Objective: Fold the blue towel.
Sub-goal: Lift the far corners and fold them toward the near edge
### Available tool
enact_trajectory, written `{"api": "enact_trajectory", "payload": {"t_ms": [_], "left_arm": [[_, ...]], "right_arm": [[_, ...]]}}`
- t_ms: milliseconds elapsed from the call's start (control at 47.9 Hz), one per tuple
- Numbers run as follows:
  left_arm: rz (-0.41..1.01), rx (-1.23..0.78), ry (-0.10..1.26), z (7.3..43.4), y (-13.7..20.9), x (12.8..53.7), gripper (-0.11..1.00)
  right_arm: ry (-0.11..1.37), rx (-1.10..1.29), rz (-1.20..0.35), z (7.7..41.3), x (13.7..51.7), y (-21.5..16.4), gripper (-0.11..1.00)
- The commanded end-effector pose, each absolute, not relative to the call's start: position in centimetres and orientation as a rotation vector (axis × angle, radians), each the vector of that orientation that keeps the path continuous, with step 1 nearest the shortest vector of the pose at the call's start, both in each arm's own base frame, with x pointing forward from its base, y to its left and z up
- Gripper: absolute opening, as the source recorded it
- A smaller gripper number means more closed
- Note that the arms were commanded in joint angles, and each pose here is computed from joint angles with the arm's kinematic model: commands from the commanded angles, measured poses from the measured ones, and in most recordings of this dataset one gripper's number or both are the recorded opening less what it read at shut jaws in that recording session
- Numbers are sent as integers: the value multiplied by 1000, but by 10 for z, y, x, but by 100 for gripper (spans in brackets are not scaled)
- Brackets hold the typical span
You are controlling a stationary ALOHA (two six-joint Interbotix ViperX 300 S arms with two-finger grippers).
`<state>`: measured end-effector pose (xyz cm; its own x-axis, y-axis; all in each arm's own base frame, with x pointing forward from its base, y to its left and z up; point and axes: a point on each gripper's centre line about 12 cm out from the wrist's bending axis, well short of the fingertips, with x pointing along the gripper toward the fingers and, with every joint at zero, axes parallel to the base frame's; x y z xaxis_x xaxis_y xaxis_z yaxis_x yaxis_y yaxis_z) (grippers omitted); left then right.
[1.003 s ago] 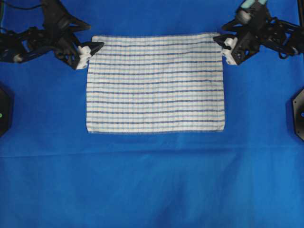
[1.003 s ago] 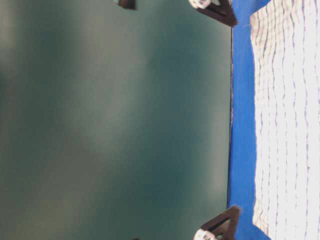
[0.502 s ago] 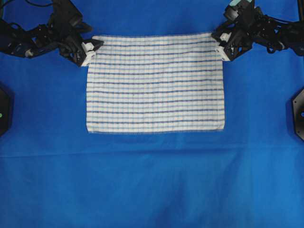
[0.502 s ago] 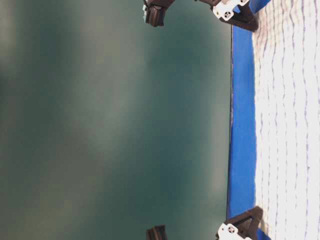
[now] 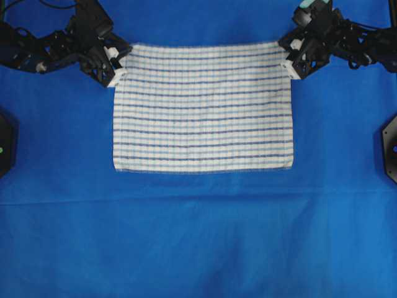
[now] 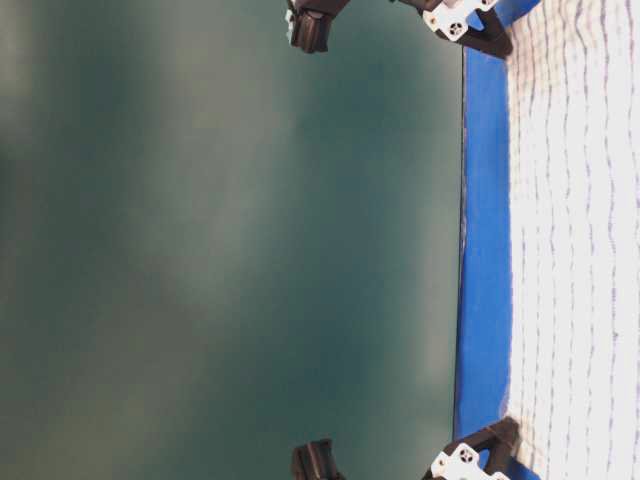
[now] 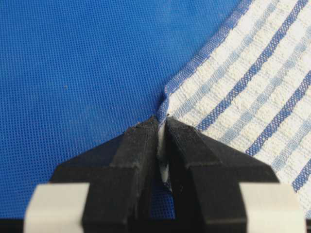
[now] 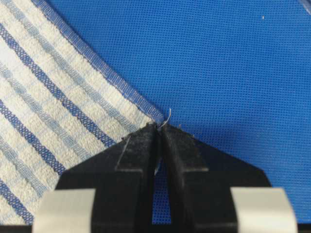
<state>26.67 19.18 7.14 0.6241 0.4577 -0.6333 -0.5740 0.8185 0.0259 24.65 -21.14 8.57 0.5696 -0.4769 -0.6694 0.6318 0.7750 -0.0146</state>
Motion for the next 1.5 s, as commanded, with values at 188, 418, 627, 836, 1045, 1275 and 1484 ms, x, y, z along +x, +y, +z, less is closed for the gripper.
{"api": "enact_trajectory", "payload": {"t_ms": [188, 418, 627, 836, 1045, 1275, 1484], "left_arm": [[606, -150, 572, 110, 202, 280, 5], [605, -126, 579, 121, 209, 283, 5], [606, -129, 586, 123, 209, 283, 5], [586, -135, 607, 138, 196, 275, 5], [520, -106, 586, 156, 166, 272, 5], [395, -69, 581, 159, 122, 273, 5], [273, -38, 593, 154, 81, 269, 5]], "right_arm": [[605, 199, -669, 122, 250, -214, 6], [593, 192, -674, 133, 247, -214, 6], [591, 193, -677, 135, 246, -214, 6], [571, 188, -667, 150, 242, -204, 6], [527, 163, -609, 170, 241, -176, 6], [549, 169, -484, 173, 244, -129, 6], [603, 206, -358, 166, 244, -85, 6]]}}
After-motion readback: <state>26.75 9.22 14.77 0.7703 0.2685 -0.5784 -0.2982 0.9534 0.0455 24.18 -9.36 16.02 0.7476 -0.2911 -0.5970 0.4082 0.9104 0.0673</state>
